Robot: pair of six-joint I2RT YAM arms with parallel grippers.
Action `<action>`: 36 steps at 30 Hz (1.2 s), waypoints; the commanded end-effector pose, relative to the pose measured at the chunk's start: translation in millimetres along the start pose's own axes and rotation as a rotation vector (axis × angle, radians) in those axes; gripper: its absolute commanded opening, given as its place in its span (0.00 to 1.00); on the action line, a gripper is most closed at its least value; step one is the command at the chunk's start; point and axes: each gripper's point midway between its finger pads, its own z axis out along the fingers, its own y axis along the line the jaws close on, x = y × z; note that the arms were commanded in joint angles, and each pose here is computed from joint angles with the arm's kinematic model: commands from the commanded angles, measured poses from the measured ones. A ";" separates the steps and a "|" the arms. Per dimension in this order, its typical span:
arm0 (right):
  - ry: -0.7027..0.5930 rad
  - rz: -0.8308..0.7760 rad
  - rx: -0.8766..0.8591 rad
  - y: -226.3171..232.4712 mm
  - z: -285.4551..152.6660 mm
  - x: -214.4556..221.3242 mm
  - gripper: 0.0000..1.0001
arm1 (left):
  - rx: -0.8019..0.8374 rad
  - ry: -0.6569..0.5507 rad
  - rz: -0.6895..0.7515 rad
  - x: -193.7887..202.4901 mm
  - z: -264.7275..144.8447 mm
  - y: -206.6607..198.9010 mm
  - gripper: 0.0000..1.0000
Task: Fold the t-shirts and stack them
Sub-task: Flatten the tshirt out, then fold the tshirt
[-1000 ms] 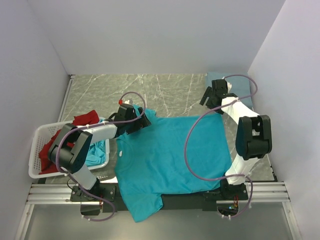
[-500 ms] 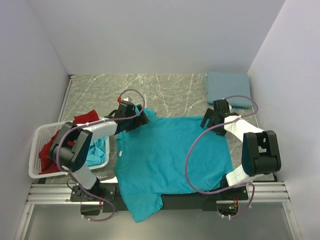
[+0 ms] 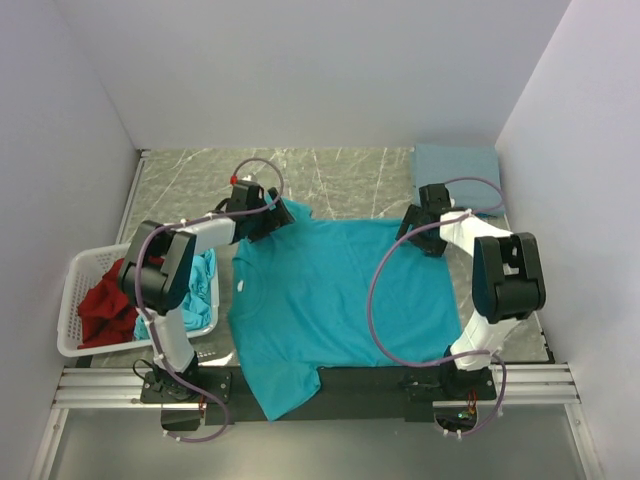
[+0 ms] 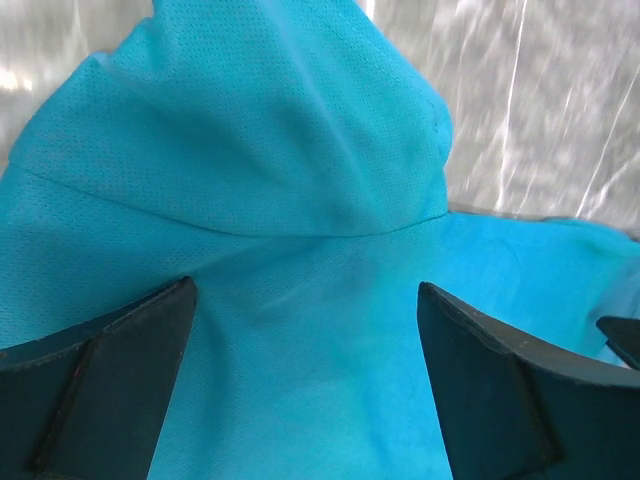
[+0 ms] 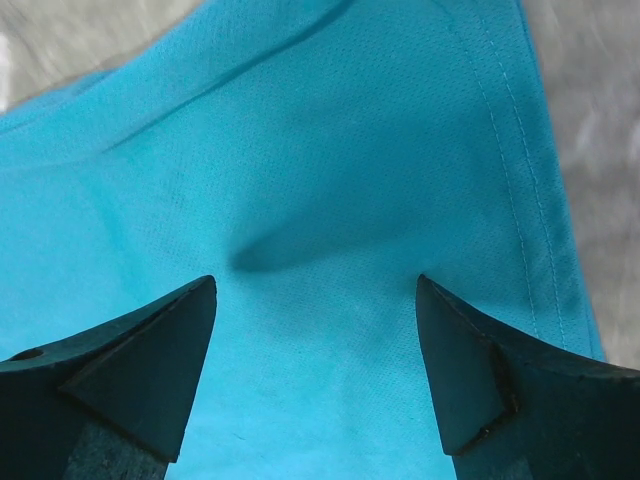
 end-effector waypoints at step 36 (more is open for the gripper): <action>-0.274 0.148 -0.078 -13.8 -104.4 -12.0 0.90 | 0.023 0.066 0.113 73.4 -126.8 -24.5 0.99</action>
